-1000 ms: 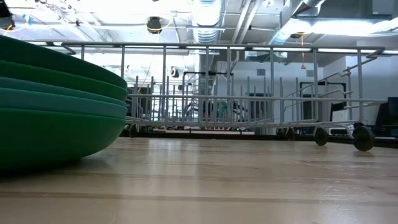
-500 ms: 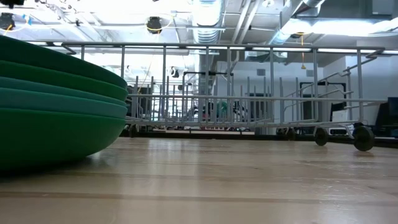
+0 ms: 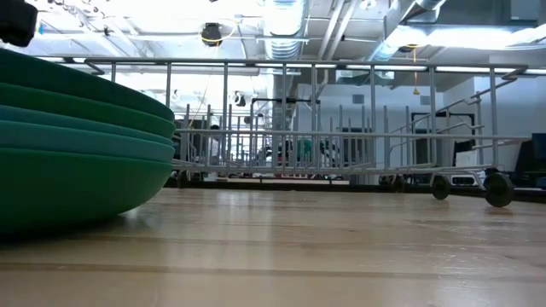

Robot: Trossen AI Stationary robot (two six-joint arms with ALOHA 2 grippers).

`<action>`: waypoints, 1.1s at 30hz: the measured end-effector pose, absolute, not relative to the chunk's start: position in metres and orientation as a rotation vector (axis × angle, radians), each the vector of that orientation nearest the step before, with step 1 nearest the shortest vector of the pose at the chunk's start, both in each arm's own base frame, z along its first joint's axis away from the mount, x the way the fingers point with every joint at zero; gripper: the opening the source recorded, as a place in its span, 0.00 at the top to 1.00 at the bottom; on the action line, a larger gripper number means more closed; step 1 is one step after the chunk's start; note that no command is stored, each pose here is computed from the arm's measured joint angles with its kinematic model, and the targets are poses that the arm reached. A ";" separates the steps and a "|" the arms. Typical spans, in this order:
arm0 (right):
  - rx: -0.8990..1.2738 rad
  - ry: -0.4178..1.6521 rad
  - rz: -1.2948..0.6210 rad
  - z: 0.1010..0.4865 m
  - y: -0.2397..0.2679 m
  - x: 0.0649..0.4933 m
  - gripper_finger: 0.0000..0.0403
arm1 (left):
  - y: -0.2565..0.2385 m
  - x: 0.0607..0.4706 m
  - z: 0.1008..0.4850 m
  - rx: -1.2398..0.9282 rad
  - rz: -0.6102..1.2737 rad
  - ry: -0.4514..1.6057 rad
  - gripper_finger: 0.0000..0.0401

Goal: Sort dishes
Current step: Put the dark blue plate in the dish rack

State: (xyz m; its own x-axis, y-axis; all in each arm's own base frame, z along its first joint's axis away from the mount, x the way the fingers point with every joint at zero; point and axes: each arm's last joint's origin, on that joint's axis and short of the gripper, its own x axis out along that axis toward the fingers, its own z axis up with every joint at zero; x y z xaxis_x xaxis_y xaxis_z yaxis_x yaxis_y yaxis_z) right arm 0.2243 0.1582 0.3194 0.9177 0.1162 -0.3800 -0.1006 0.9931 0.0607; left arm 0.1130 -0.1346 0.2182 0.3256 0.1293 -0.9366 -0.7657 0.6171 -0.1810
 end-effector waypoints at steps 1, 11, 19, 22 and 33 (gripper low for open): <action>0.042 0.392 0.111 0.320 0.158 0.224 0.96 | -0.135 0.113 0.217 -0.691 0.657 1.083 0.59; 0.043 0.388 0.107 0.320 0.158 0.225 0.96 | -0.148 0.123 0.202 -0.635 0.660 1.104 0.59; 0.043 0.389 0.107 0.320 0.158 0.225 0.96 | -0.152 0.125 0.195 -0.611 0.671 1.134 0.59; 0.042 0.389 0.107 0.320 0.158 0.225 0.96 | -0.151 0.124 0.197 -0.625 0.667 1.142 0.59; 0.034 0.389 0.108 0.320 0.158 0.225 0.96 | -0.149 0.123 0.200 -0.643 0.660 1.141 0.62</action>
State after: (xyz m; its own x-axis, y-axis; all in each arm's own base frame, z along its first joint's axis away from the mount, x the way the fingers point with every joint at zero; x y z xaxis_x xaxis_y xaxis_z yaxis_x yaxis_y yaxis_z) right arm 0.2245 0.1581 0.3197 0.9195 0.1121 -0.3767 -0.0989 0.9936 0.0541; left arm 0.1228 -0.1493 0.2004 0.2765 0.1423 -0.9504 -0.7531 0.6465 -0.1223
